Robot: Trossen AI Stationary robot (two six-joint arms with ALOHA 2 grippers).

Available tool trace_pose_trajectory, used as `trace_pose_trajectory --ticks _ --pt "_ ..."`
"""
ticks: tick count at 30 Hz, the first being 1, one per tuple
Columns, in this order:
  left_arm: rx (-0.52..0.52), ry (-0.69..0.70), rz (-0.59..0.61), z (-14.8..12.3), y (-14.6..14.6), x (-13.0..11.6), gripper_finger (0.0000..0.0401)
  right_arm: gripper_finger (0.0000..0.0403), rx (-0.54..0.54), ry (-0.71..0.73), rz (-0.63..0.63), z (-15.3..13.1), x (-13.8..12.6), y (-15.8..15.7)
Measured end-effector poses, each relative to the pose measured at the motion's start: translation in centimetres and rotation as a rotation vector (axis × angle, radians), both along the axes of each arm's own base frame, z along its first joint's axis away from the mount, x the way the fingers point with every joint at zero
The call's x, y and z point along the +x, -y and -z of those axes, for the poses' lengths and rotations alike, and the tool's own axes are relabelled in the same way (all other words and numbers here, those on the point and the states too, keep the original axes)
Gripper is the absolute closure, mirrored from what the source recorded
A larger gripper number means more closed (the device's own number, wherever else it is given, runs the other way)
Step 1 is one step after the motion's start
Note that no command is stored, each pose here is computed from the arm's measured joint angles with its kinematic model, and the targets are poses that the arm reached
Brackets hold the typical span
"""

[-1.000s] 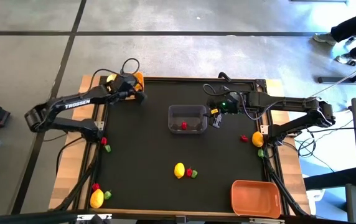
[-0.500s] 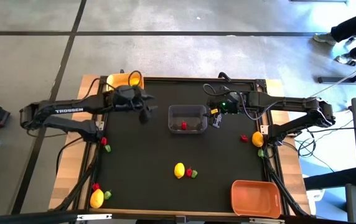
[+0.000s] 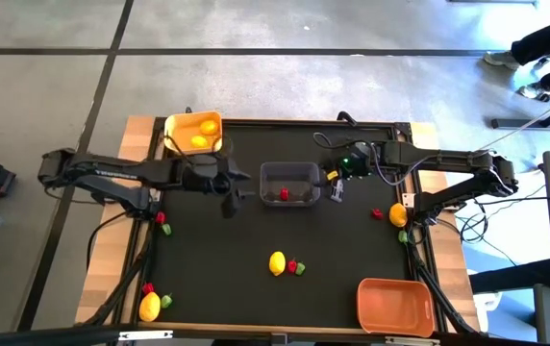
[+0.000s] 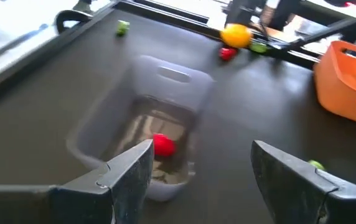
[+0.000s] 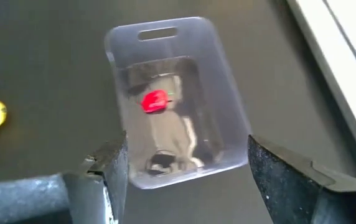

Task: Sort produce into baskets
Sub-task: Put the yellow lemon into the yellow bin

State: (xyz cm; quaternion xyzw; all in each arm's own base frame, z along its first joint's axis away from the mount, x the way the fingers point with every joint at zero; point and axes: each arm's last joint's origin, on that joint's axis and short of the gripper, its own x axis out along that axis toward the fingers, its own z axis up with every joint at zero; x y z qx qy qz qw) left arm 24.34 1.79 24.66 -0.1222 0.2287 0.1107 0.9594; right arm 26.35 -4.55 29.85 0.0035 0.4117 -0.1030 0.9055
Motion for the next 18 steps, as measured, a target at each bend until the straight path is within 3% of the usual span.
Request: trace_pose_trajectory --ticks 6,18 --pt "-0.002 -0.02 0.093 2.2 2.4 2.4 0.0138 0.0139 0.096 0.016 -0.087 0.0 0.1 -0.8" --pt "-0.069 -0.038 0.355 4.8 6.3 4.2 0.0138 0.0139 0.114 0.026 -0.129 -0.1 0.4 -6.5"
